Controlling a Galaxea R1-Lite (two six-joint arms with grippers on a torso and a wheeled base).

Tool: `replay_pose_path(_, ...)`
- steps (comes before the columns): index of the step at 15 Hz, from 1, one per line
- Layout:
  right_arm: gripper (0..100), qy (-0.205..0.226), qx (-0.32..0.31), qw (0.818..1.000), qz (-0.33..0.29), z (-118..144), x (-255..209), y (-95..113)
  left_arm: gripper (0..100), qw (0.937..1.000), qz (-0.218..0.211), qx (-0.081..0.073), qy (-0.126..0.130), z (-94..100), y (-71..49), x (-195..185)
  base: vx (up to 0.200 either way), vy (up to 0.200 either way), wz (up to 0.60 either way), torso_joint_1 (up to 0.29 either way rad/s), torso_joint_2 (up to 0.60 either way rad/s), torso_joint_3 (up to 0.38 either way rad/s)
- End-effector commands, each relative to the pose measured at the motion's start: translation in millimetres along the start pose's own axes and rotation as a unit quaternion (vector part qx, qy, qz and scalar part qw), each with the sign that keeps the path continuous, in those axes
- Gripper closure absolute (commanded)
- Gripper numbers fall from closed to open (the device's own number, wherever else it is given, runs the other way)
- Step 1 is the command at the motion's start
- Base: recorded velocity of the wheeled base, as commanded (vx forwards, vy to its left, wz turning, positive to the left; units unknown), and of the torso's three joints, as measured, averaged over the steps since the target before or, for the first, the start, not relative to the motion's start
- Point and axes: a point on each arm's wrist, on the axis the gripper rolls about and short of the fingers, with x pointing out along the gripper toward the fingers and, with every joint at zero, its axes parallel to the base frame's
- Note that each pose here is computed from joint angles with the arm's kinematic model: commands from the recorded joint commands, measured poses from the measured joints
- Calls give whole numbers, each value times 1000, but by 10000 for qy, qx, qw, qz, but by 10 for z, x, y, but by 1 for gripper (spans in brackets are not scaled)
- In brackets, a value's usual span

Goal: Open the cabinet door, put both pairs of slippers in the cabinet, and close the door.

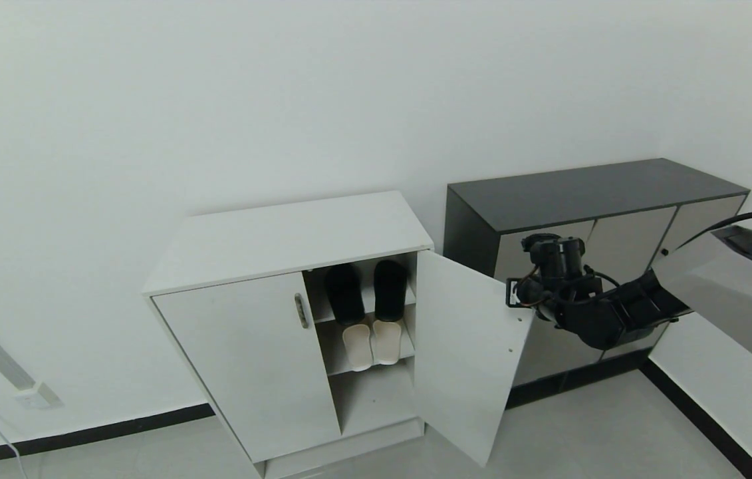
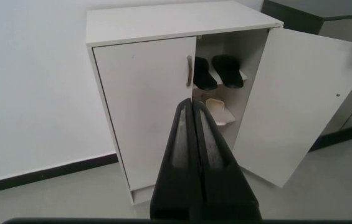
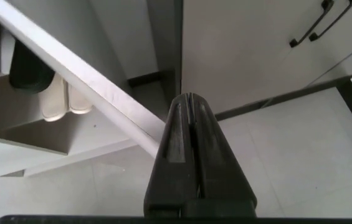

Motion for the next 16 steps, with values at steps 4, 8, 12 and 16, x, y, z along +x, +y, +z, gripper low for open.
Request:
replay_pose_path(4, 100, 172, -224, 9985, 475, -106, -401, 346, 100, 10000, 2, -2, 2, 0, 0, 0, 0, 0, 0, 0, 0, 0)
replay_pose_path(8, 100, 271, -275, 9951, 913, -177, -756, 617, 100, 10000, 2, -2, 2, 0, 0, 0, 0, 0, 0, 0, 0, 0)
replay_pose_path(12, 100, 529, -265, 9880, 1427, -371, -1027, 917, 100, 10000, 2, -2, 2, 0, 0, 0, 0, 0, 0, 0, 0, 0)
replay_pose_path(16, 100, 556, -330, 9825, 1747, -386, -1223, 1020, 100, 10000, 2, -2, 2, 0, 0, 0, 0, 0, 0, 0, 0, 0)
